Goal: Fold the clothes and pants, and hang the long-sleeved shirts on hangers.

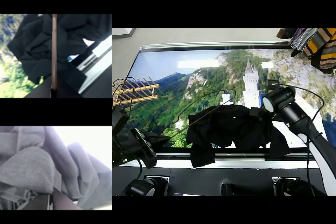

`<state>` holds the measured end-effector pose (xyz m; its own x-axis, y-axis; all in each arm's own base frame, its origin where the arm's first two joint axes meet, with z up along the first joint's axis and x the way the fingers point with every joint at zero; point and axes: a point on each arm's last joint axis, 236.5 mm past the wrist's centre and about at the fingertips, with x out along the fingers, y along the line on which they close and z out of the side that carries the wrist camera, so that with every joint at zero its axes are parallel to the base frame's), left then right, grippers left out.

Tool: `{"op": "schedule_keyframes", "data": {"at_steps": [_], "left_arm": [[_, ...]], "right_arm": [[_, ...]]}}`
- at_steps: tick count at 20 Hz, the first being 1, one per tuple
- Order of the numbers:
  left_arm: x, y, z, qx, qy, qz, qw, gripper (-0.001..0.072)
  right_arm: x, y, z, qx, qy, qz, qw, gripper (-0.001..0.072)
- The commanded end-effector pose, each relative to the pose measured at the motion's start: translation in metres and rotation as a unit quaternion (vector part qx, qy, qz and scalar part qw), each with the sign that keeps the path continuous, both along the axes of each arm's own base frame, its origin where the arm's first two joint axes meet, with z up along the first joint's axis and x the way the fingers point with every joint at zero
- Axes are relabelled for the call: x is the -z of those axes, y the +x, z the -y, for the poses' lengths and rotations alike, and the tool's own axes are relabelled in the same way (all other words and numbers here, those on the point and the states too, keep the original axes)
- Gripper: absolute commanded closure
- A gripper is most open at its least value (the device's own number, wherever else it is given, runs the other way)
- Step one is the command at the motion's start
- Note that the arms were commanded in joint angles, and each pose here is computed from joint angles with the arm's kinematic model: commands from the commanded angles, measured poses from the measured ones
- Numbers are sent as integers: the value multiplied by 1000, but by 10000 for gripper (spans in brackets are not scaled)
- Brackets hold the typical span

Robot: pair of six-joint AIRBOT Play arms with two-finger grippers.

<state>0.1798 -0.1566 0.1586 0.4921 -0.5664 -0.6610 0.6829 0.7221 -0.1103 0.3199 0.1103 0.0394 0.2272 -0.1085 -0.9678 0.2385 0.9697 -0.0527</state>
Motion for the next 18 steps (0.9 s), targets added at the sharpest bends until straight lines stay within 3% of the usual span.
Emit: {"op": "schedule_keyframes", "data": {"at_steps": [1, 18], "left_arm": [[-1, -17, 16, 27, -30, -17, 999, 691], [15, -52, 47, 91, -92, -85, 988, 695]], "right_arm": [[1, 6, 7, 21, 32, -3, 999, 683], [6, 23, 14, 52, 35, 18, 998, 683]]}}
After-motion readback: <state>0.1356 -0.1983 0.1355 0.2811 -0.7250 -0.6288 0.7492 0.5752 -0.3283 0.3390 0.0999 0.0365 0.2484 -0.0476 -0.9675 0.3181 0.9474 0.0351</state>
